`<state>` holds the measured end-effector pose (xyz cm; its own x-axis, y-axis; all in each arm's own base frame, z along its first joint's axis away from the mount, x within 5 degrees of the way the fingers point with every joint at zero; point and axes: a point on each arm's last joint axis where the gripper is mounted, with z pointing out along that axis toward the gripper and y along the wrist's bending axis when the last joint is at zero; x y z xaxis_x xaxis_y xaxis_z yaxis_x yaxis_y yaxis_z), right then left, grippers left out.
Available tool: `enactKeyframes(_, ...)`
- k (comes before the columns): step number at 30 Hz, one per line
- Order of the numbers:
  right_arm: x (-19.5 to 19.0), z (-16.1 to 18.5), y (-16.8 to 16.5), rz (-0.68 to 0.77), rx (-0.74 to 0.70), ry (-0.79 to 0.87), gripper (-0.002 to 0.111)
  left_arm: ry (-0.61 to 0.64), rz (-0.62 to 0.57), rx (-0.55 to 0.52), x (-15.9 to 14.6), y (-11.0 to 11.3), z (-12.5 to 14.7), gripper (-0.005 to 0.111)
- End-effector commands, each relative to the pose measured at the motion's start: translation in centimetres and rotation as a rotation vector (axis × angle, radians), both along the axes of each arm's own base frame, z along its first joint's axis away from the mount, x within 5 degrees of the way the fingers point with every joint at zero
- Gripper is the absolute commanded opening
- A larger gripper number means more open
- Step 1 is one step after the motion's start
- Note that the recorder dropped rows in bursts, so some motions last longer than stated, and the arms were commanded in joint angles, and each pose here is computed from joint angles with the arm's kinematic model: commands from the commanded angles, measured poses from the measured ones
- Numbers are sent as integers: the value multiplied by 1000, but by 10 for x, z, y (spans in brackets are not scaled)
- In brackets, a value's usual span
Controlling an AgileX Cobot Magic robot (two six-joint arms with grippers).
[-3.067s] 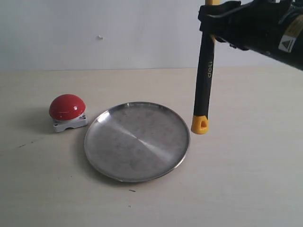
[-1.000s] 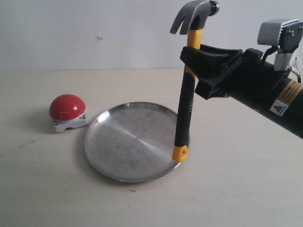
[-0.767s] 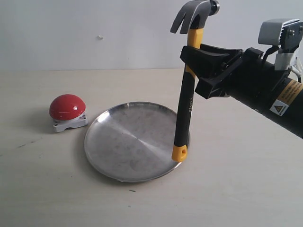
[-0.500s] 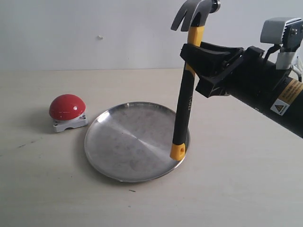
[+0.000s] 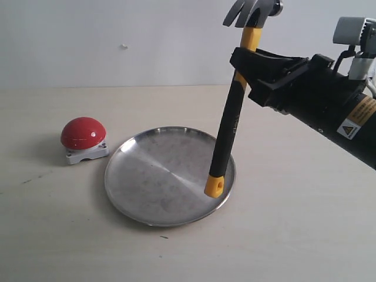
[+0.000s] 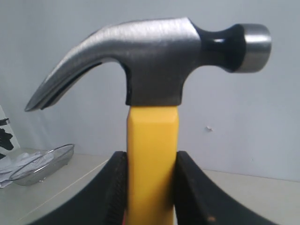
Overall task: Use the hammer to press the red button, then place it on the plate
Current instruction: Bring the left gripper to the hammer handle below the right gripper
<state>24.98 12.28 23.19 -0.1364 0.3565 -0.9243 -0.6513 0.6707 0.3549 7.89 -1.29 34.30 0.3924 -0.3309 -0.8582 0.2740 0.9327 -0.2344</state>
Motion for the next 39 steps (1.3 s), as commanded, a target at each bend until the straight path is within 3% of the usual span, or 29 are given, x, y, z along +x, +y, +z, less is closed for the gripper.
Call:
enactKeyframes(1,4,5,-5,-67,50,14,0,374,9,68,63,-9,-20,0)
enactKeyframes(7,6,4,-6,-81,42,32,0,718,-27,150,131,-26,-69,1)
enactKeyframes(10,6,4,-6,-81,42,32,0,843,-117,227,151,-51,-88,10)
enactKeyframes(13,9,7,-4,-76,34,26,0,853,-249,248,159,-89,-96,29)
enactKeyframes(17,10,8,-2,-61,20,33,0,792,-450,375,154,-148,-99,58)
enactKeyframes(21,10,7,-2,-62,21,36,0,751,-597,486,145,-195,-105,75)
enactKeyframes(29,9,7,-1,-41,32,52,0,728,-716,518,151,-253,-125,78)
enactKeyframes(39,9,7,-1,-46,36,53,0,783,-735,479,164,-271,-152,78)
